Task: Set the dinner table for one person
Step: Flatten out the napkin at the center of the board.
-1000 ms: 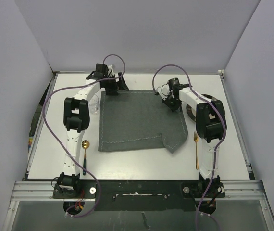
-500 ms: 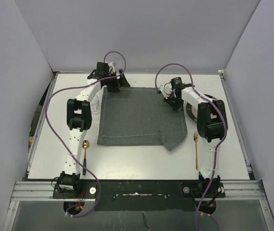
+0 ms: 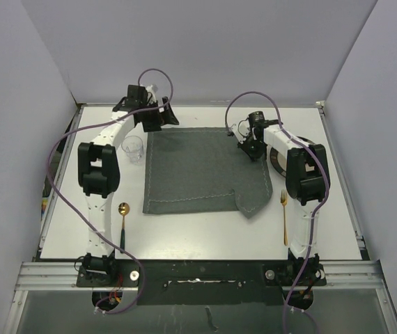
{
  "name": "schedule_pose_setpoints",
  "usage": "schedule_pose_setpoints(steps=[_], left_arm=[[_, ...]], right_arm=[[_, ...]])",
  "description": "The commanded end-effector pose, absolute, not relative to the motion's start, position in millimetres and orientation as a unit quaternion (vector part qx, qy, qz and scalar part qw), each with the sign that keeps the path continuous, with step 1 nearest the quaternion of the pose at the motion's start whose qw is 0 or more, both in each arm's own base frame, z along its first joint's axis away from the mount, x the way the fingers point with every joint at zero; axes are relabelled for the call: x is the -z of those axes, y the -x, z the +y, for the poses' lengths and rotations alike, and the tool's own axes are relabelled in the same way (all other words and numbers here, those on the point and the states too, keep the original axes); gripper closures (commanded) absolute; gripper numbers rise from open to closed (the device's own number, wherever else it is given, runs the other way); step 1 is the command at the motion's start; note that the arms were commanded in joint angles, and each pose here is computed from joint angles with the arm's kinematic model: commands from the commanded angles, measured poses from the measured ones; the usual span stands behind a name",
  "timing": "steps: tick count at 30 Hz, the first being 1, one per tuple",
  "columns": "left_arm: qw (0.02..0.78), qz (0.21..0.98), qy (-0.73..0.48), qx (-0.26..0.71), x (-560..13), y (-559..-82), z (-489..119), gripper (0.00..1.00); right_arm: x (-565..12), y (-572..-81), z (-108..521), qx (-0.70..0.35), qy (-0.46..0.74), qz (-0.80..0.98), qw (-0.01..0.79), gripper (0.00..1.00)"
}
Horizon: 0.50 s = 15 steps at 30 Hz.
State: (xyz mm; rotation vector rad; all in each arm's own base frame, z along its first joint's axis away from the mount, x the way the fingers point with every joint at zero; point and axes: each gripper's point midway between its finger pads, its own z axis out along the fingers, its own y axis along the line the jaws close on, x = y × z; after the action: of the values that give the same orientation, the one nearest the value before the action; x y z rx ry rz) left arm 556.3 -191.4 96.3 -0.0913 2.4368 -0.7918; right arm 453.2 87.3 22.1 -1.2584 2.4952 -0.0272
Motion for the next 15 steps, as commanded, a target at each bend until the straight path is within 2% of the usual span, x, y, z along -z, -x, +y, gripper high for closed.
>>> schedule_pose_setpoints(steps=[1, 6, 10, 12, 15], left_arm=[[0.389, 0.870, 0.006, 0.303, -200.6, -558.5, -183.1, 0.02], [0.436, 0.841, -0.019, 0.319, -263.7, -533.1, -190.5, 0.02], [0.474, 0.822, -0.057, 0.310, -324.2, -484.5, -192.0, 0.02], [0.462, 0.829, -0.067, 0.308, -334.0, -450.8, -191.7, 0.02], [0.435, 0.851, -0.066, 0.288, -321.7, -391.8, -192.0, 0.02]], right_arm=[[-79.0, -462.4, 95.8, 0.018, 0.453, 0.861, 0.231, 0.99], [-127.9, -453.2, 111.8, 0.016, 0.449, 0.850, 0.274, 1.00], [-198.6, -441.5, 141.6, 0.083, 0.494, 0.795, 0.341, 1.00], [-218.7, -426.5, 154.7, 0.120, 0.522, 0.767, 0.352, 1.00], [-207.1, -391.7, 160.1, 0.146, 0.556, 0.751, 0.325, 1.00]])
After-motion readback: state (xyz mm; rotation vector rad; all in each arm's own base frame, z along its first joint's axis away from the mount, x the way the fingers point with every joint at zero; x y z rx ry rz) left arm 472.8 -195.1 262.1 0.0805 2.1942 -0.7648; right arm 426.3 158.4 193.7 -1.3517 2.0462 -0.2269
